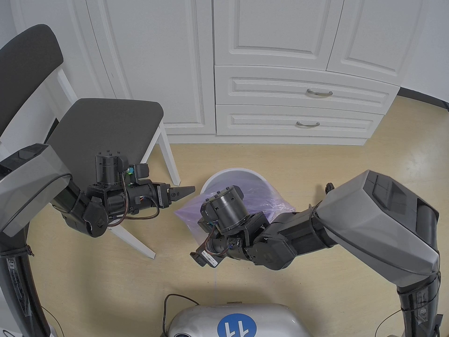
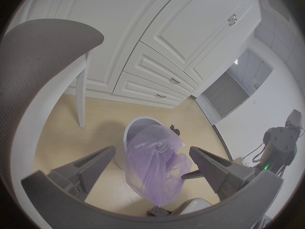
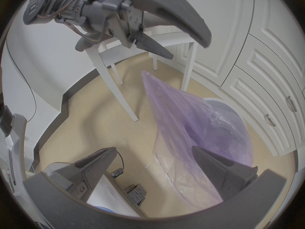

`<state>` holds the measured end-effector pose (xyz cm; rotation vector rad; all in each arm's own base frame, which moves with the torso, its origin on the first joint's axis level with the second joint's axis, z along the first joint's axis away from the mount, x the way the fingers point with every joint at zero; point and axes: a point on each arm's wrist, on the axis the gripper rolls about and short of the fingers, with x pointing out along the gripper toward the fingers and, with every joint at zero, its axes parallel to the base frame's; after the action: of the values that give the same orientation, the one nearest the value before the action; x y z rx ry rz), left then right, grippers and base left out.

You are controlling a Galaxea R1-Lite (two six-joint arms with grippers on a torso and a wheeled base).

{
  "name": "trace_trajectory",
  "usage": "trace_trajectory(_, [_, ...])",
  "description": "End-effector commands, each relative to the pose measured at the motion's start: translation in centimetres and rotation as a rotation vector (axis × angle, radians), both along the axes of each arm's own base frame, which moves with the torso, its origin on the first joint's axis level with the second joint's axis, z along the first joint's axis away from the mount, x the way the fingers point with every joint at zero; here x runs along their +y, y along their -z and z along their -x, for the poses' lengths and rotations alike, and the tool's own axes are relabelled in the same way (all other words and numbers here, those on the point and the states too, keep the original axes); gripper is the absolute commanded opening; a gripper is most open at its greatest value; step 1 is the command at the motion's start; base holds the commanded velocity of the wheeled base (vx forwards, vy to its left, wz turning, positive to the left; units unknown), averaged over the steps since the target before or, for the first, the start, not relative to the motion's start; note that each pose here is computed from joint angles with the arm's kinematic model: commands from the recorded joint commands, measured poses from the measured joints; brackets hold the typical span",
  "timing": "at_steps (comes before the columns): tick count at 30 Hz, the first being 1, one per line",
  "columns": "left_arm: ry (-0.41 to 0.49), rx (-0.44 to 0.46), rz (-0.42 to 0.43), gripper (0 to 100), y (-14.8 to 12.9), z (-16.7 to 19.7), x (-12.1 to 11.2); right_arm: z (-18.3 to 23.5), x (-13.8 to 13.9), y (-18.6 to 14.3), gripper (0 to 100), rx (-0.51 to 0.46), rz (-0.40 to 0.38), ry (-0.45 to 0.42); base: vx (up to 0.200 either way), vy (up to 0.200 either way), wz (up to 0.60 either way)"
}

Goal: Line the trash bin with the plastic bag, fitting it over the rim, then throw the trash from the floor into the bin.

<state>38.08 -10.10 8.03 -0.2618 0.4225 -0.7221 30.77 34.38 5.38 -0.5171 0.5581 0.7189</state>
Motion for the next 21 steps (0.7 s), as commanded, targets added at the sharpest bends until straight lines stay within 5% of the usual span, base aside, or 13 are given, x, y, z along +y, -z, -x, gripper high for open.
trace_trajectory(1, [-0.004, 0.009, -0.002, 100, 0.5, -0.2, 0.1, 1.8, 0.3, -3.0, 100, -0.036, -0.047, -0.02, 0.0, 0.0, 0.0])
trace_trajectory(5, [-0.003, -0.002, -0.011, 100, 0.5, -0.2, 0.2, 1.4, -0.4, -4.2, 100, -0.047, -0.086, 0.029, 0.0, 0.0, 0.0])
trace_trajectory(8, [0.009, -0.028, -0.048, 100, 0.8, -0.2, 0.3, -0.8, -2.9, -4.7, 100, -0.054, -0.101, 0.154, 0.0, 0.0, 0.0])
trace_trajectory(12, [0.016, -0.037, -0.065, 100, 1.0, -0.1, 0.3, -3.7, -5.8, -2.0, 100, -0.092, -0.037, 0.335, 0.0, 0.0, 0.0])
trace_trajectory(15, [0.018, -0.039, -0.067, 100, 1.0, -0.1, 0.3, -5.8, -6.4, 0.6, 100, -0.145, -0.081, 0.432, 0.0, 0.0, 0.0])
trace_trajectory(21, [0.017, -0.039, -0.068, 100, 0.9, 0.0, 0.3, -8.0, -6.6, 4.0, 100, -0.195, -0.086, 0.514, 0.0, 0.0, 0.0])
